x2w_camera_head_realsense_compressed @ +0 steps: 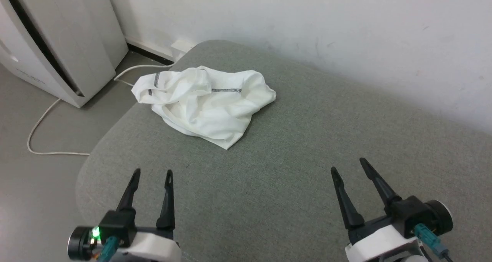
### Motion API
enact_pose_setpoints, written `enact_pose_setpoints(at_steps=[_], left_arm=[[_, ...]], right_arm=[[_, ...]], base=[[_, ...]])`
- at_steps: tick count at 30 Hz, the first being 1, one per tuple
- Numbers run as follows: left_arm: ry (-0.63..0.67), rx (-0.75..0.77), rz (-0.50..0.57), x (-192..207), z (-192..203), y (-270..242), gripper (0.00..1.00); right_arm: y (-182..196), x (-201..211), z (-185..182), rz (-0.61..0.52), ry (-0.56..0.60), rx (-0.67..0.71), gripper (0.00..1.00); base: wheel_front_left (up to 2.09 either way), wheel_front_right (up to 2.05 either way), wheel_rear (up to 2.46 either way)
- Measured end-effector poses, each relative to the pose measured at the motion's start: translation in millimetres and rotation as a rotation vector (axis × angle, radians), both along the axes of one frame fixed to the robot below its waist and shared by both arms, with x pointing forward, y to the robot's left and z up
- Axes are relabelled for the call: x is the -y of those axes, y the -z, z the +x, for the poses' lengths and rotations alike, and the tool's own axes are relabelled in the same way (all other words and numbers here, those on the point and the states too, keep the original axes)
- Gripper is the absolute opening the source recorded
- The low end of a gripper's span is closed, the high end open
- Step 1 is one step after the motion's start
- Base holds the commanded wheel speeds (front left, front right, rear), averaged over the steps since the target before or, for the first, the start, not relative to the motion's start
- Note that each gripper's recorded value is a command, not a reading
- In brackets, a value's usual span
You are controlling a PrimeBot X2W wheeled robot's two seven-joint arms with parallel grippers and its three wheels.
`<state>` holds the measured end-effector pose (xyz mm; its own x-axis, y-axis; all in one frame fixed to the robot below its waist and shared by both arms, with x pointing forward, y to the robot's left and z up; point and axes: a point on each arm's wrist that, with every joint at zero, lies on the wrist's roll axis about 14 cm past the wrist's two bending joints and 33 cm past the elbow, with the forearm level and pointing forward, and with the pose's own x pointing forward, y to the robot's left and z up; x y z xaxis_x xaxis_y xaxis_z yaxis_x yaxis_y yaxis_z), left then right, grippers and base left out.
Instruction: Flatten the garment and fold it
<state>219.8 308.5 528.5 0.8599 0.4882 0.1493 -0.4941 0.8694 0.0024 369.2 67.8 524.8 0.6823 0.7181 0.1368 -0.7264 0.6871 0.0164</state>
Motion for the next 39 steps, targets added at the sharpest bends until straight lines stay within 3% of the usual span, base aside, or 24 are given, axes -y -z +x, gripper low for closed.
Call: enact_pose_setpoints(at_steps=[9,21,26,33,37,38,39], left_arm=[[0.198,-0.198,0.056,-20,87,2,1.00],[0.295,-0.638,-0.070,-53,194,42,1.00],[0.309,-0.817,-0.141,-62,213,74,1.00],[0.378,-1.092,-0.255,-43,213,138,1.00],[0.381,-1.169,-0.287,-46,219,149,1.00],[0.383,-1.182,-0.302,-45,220,152,0.65],[0.388,-1.183,-0.316,-44,222,153,0.01]], right_arm=[[12,0,12,-0.031,0.003,0.014,1.00],[32,10,45,-0.012,0.042,0.005,1.00],[42,27,60,-0.007,0.097,-0.010,1.00],[70,56,71,-0.040,0.179,-0.071,1.00],[82,70,74,-0.058,0.217,-0.098,1.00],[84,73,75,-0.062,0.225,-0.103,1.00],[86,75,75,-0.066,0.232,-0.107,1.00]], base=[[0.00,0.00,0.00],[0.00,0.00,0.00],[0.00,0.00,0.00],[0.00,0.00,0.00],[0.00,0.00,0.00],[0.00,0.00,0.00],[0.00,0.00,0.00]])
